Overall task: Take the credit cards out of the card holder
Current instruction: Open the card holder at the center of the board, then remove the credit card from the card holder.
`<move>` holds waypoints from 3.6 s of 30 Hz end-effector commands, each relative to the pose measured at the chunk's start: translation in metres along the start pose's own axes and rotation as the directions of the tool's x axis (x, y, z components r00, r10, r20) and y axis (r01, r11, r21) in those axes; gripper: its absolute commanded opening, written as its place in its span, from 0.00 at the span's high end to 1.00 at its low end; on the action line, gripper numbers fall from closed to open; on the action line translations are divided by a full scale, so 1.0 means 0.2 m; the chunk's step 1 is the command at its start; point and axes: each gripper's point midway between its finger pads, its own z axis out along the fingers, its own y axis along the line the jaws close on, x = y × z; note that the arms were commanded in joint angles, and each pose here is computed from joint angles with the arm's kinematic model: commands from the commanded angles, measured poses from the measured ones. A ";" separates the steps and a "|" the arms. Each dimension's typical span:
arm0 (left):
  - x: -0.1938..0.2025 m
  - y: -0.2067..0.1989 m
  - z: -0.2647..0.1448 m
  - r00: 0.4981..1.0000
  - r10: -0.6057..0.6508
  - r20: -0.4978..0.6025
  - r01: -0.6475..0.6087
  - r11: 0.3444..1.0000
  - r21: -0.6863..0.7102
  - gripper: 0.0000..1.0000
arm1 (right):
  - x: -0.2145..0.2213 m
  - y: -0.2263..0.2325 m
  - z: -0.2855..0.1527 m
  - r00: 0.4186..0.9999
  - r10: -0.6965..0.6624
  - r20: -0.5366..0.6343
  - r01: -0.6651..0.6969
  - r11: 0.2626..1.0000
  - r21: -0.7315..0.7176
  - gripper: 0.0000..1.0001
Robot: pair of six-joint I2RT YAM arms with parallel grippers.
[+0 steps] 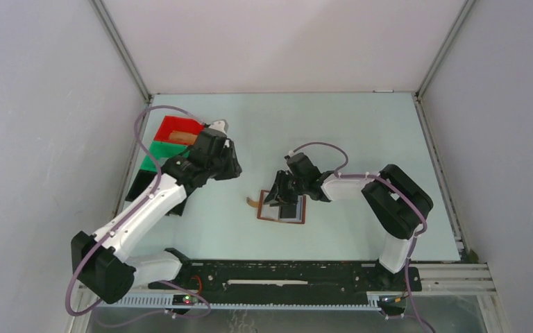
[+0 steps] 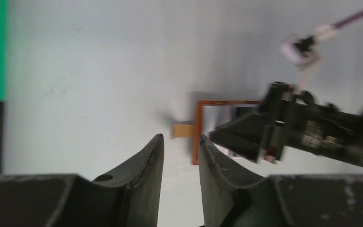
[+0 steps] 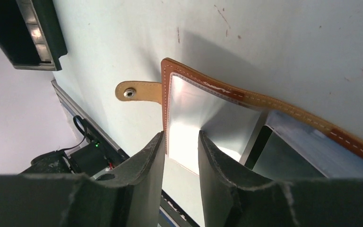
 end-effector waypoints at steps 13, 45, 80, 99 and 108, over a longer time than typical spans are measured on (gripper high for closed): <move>0.21 -0.57 0.11 0.956 -0.102 -0.276 0.244 0.801 0.547 0.67 | -0.02 -0.01 -0.17 0.995 -0.076 0.064 0.070 0.994 0.082 0.61; 0.53 -0.37 0.57 0.892 -0.271 -0.362 0.402 0.842 0.360 0.92 | 0.07 -0.14 -0.03 0.999 -0.036 0.007 0.035 0.995 0.097 0.97; 0.61 -0.52 0.51 0.921 -0.026 -0.388 0.234 0.835 0.498 0.81 | -0.09 -0.24 -0.34 0.984 0.088 0.156 -0.094 0.995 0.032 0.85; 0.71 -0.48 0.57 0.898 -0.036 -0.439 0.261 0.846 0.465 0.81 | -0.04 -0.34 -0.25 0.990 0.089 0.111 -0.098 0.992 0.083 0.85; 0.71 -0.50 0.57 0.893 -0.056 -0.447 0.291 0.830 0.476 0.99 | 0.00 -0.39 -0.21 0.991 0.096 0.097 -0.106 0.989 0.107 0.86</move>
